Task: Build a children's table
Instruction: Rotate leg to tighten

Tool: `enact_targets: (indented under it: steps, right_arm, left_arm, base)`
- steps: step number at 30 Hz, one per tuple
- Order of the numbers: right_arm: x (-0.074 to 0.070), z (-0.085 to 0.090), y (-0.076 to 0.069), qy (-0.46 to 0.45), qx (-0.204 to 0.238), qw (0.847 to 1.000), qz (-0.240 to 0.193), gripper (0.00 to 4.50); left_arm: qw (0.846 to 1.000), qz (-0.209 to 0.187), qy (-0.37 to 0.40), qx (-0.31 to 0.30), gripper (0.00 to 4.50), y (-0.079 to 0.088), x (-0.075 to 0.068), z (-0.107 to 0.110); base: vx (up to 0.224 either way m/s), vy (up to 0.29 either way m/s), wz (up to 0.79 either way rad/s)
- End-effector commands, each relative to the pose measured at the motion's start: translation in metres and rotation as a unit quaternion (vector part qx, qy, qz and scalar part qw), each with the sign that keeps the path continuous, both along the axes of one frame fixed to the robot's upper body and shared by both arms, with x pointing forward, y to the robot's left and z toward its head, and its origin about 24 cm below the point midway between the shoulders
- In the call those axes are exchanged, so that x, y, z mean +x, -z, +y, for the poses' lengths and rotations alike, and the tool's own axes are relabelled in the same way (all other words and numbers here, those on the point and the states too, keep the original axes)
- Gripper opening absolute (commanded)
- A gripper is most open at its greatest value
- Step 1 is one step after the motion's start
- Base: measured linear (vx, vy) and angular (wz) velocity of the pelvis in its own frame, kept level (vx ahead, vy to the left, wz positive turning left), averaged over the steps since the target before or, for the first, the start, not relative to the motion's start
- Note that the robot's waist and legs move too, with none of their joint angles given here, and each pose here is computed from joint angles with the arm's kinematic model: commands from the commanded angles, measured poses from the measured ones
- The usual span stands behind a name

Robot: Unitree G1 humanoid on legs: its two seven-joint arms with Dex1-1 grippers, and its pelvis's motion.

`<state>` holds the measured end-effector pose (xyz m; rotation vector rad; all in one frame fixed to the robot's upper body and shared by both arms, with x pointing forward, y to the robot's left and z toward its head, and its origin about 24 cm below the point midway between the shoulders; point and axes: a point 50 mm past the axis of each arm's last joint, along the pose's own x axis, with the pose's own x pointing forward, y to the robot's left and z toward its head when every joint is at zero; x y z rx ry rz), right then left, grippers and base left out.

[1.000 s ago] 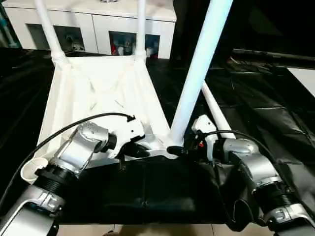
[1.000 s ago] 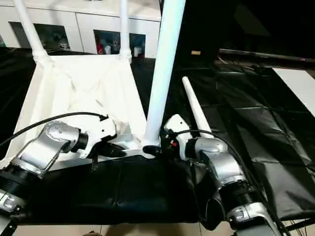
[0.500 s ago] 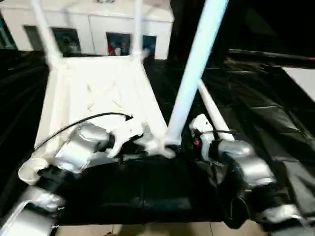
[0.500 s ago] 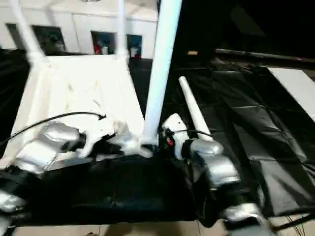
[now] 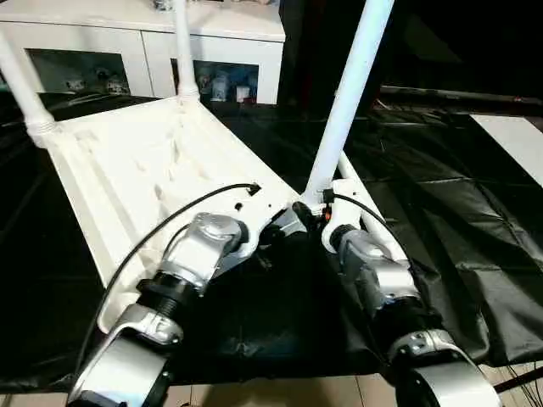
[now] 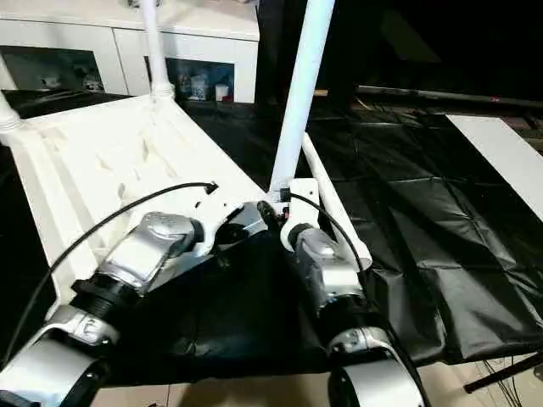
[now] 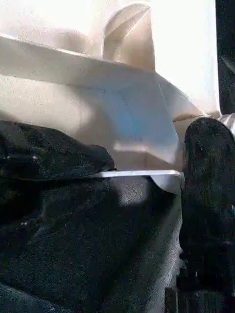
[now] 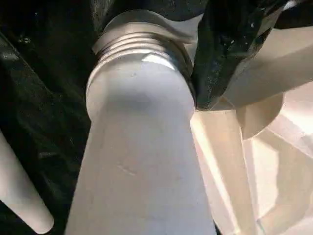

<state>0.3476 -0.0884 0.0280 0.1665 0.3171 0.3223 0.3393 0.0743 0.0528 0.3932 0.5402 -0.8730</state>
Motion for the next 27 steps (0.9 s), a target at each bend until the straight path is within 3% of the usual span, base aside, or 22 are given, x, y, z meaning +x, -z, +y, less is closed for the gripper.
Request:
enact_targets:
  steps: [1,8,10,16,20,27]
  right_arm:
    - [-0.006,0.012,0.008,-0.030,0.040,0.998,0.024,3.39]
    - [-0.008,-0.004,-0.004,-0.130,0.007,0.991,-0.017,3.81]
    - [-0.012,-0.019,-0.009,-0.188,-0.026,0.981,-0.037,3.81]
    - [-0.024,-0.046,-0.023,-0.299,-0.069,0.950,-0.059,3.81]
    - [-0.030,-0.052,-0.026,-0.349,-0.077,0.932,-0.054,3.81]
    - [-0.032,-0.052,-0.025,-0.373,-0.086,0.923,-0.040,3.54]
  left_arm:
    - [0.999,0.031,0.031,0.003,0.00,0.013,-0.010,-0.015]
    - [0.996,0.040,0.074,0.007,0.00,0.011,-0.015,0.003]
    - [0.992,0.050,0.114,0.011,0.00,0.010,-0.021,0.013]
    - [0.980,0.081,0.180,0.025,0.00,0.006,-0.035,0.039]
    - [0.975,0.092,0.200,0.030,0.00,0.002,-0.041,0.050]
    - [0.974,0.098,0.201,0.034,0.00,0.001,-0.044,0.056]
  base:
    - [0.000,0.000,0.00]
    - [0.000,0.000,0.00]
    - [0.000,0.000,0.00]
    - [0.000,0.000,0.00]
    - [0.000,0.000,0.00]
    - [0.000,0.000,0.00]
